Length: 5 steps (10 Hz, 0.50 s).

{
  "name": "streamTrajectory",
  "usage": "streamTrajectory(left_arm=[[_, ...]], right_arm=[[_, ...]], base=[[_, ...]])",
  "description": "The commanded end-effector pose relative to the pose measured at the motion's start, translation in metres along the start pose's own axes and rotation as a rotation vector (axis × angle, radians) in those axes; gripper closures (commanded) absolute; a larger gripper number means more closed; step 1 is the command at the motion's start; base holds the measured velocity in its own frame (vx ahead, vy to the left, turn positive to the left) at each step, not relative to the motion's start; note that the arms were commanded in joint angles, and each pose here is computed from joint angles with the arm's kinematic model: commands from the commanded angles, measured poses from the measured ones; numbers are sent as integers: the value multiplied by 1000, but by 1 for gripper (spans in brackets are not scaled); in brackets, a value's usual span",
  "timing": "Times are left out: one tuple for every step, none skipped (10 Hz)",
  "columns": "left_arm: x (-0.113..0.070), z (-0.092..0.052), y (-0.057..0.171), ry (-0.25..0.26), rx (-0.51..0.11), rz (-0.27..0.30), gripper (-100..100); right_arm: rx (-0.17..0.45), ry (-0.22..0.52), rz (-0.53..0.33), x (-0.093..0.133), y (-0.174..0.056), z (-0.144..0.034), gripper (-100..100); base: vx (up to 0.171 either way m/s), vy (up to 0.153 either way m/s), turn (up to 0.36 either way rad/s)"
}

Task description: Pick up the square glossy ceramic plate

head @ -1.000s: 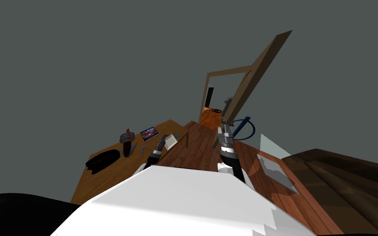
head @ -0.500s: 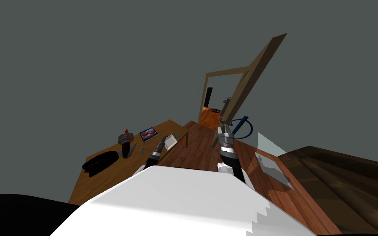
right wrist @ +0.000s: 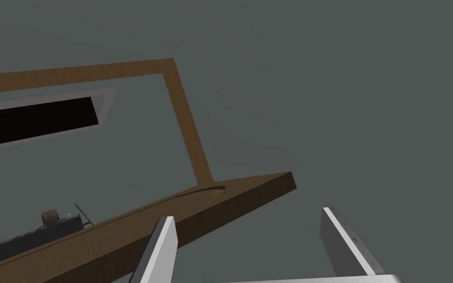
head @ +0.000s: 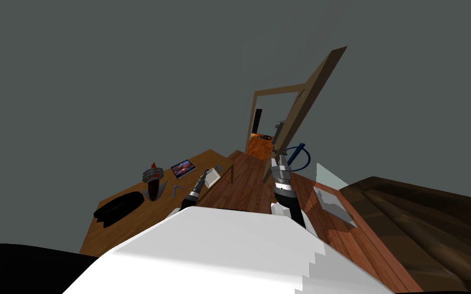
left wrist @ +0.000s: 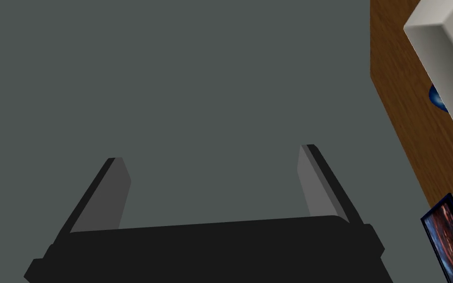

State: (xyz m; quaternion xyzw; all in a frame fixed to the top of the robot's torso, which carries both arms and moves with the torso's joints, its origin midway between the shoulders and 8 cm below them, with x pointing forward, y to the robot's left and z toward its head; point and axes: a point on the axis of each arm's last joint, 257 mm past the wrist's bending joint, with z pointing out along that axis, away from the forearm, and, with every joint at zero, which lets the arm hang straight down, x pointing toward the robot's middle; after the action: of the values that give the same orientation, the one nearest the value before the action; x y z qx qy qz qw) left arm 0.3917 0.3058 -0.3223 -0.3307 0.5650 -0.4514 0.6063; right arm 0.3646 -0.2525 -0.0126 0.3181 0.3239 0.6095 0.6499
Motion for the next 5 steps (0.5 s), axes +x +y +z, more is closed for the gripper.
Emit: streamTrajectory(left_arm=[[0, -5, 10, 4, -22, 1, -100], [-1, -5, 17, 15, -28, 9, -100], [0, -11, 28, 19, -56, 8, -100], [-1, -13, 37, 30, -69, 16, -100], [0, -18, 44, 33, -89, 15, -100]], right_arm=[[0, 0, 0, 0, 0, 0, 0], [0, 0, 0, 0, 0, 0, 0], [0, 0, 0, 0, 0, 0, 0], [0, 0, 0, 0, 0, 0, 0], [0, 0, 0, 0, 0, 0, 0]], base=[[-3, 8, 5], [-8, 13, -79], [-4, 17, -56], [0, 24, -117], [-4, 23, -39]])
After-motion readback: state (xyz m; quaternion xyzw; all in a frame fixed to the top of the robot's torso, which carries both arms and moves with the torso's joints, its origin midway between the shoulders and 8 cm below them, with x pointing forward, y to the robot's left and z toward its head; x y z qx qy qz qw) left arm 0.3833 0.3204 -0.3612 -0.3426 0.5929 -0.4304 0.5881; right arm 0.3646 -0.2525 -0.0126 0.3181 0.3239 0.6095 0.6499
